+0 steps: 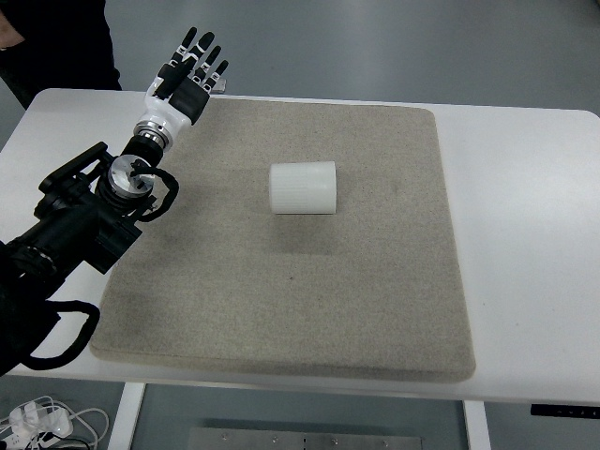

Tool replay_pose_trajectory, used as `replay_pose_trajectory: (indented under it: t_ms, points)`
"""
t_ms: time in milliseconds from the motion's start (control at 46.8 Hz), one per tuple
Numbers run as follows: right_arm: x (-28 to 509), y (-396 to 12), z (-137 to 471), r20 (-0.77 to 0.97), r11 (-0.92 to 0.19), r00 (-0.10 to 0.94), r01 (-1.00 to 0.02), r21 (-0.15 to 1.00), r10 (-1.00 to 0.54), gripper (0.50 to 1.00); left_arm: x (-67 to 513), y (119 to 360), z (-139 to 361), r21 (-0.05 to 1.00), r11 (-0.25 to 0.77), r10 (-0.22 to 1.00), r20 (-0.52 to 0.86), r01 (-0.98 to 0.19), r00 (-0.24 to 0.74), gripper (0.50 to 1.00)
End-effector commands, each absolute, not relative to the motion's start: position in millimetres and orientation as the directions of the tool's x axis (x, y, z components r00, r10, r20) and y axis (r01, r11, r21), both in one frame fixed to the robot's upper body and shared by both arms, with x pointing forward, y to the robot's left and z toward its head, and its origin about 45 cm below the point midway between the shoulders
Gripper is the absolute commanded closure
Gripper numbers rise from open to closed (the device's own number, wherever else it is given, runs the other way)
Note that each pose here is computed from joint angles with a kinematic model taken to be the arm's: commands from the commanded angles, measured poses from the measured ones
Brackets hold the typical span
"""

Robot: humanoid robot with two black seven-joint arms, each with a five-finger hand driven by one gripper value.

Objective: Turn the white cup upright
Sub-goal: 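Raise the left hand and swing it toward the white cup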

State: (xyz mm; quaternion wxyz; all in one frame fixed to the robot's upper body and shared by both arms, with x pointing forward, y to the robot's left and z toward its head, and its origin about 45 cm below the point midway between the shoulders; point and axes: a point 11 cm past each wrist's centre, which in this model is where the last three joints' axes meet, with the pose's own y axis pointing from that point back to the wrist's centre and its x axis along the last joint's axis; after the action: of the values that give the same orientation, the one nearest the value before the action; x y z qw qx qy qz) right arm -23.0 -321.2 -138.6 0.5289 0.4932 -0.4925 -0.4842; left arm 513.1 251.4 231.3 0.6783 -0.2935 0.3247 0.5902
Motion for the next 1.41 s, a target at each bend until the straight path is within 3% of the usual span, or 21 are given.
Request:
replay_pose_trajectory:
  t_ms: [0, 321, 534, 791, 983, 1197, 1389]
  points:
    - [-23, -321, -139, 0.043, 0.045, 0.046, 0.027, 0.999, -0.998, 0.548, 513, 251, 232, -0.014, 0.13, 0.609, -0.788, -0.991, 0.091, 0.504]
    - [-23, -321, -139, 0.043, 0.045, 0.046, 0.027, 0.999, -0.998, 0.548, 516, 252, 239, -0.032, 0.136, 0.61, -0.785, -0.99, 0.109, 0.504]
    - [-23, -321, -139, 0.043, 0.045, 0.046, 0.027, 0.999, -0.998, 0.548, 514, 266, 231, -0.005, 0.099, 0.627, -0.776, -0.995, 0.066, 0.504]
    - [-23, -321, -139, 0.043, 0.045, 0.046, 0.027, 0.999, -0.998, 0.548, 522, 257, 253, -0.049, 0.144, 0.66, -0.739, -0.988, 0.133, 0.506]
    - [-23, -321, -139, 0.043, 0.045, 0.046, 0.027, 0.999, -0.998, 0.548, 528, 242, 270, -0.061, 0.23, 0.764, -0.607, -0.971, 0.219, 0.504]
    - [-23, -321, -139, 0.043, 0.045, 0.046, 0.027, 0.999, -0.998, 0.548, 526, 209, 287, -0.063, 0.386, 0.839, -0.39, -0.92, 0.379, 0.506]
    - [-23, -321, -139, 0.043, 0.045, 0.046, 0.027, 0.999, -0.998, 0.548, 520, 208, 312, -0.062, 0.494, 0.858, -0.127, -0.868, 0.497, 0.506]
